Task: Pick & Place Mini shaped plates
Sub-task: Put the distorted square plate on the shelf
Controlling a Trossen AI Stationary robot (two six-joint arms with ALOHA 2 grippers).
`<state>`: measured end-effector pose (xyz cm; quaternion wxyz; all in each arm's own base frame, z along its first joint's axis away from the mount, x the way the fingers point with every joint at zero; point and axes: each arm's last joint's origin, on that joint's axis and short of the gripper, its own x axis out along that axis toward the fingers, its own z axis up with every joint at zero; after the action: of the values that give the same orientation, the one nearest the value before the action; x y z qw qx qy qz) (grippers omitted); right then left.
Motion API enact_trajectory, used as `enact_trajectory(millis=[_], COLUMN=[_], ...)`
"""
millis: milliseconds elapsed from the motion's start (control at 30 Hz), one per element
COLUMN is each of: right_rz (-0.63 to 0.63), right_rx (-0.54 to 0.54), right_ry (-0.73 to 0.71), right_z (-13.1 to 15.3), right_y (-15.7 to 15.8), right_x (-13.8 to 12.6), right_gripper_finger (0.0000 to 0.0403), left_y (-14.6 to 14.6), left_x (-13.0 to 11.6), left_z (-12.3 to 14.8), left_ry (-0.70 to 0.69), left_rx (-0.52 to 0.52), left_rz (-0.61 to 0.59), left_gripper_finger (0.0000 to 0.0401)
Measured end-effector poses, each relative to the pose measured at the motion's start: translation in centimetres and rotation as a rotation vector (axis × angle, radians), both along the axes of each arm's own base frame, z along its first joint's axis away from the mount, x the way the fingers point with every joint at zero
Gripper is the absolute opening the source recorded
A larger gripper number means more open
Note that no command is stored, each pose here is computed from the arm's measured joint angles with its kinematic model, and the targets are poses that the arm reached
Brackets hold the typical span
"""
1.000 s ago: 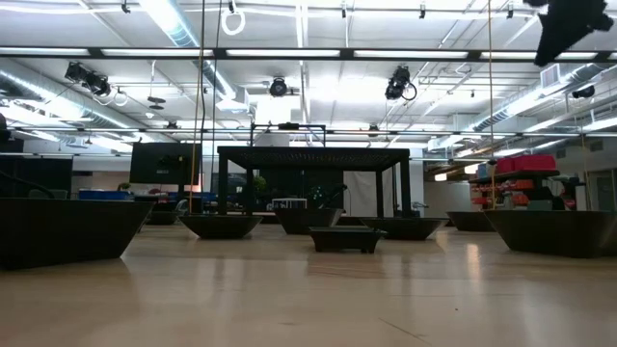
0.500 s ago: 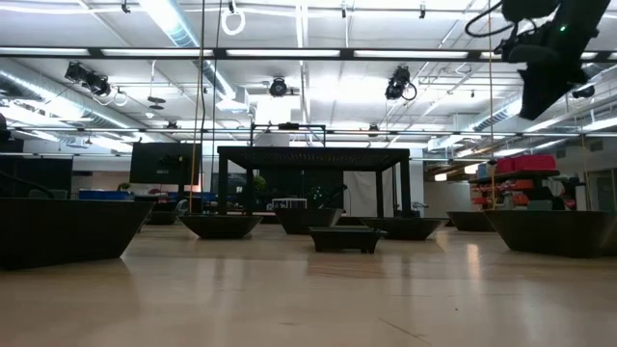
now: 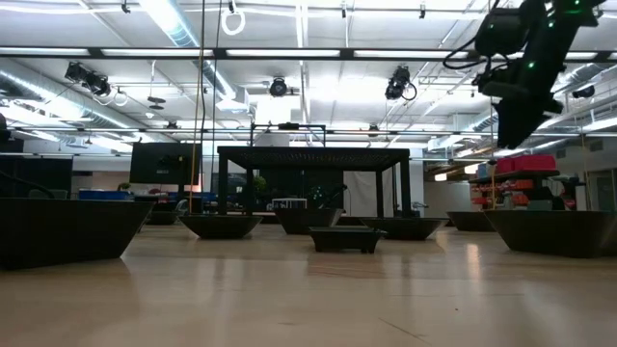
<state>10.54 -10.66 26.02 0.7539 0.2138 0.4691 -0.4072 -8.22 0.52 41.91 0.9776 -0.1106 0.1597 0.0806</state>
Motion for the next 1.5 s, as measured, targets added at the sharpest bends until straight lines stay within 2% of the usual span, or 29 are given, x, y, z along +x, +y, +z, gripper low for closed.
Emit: enact_trajectory(millis=[133,567,1000,1200,1400,1500], right_rz=[-0.011,-0.094,0.042,0.063,0.06,0.069], right_rx=[0.007,0.091,0.069,0.103,0.076,0.076], right_ry=[0.012,0.092,0.078,0.158,0.291,0.311], right_z=[-1.5,-3.5,-2.7,-4.6,-6.4,-7.1], right_y=[-0.3,-1.8,-2.4,-2.9,-3.4,-3.7], right_x=[0.3,1.8,5.8,7.1,8.0,8.4], right_gripper_finger=[0.019,0.019,0.019,0.019,0.019,0.019], left_y=[0.0,0.0,0.0,0.0,0.0,0.0], left_x=[0.0,0.0,0.0,0.0,0.0,0.0], left_z=[0.0,0.0,0.0,0.0,0.0,0.0], left_ry=[0.0,-0.001,-0.001,-0.001,-0.001,-0.001], left_rx=[0.0,0.0,0.0,0.0,0.0,0.0], left_rz=[0.0,0.0,0.0,0.0,0.0,0.0], left_gripper_finger=[0.0025,0.0025,0.0025,0.0025,0.0025,0.0025])
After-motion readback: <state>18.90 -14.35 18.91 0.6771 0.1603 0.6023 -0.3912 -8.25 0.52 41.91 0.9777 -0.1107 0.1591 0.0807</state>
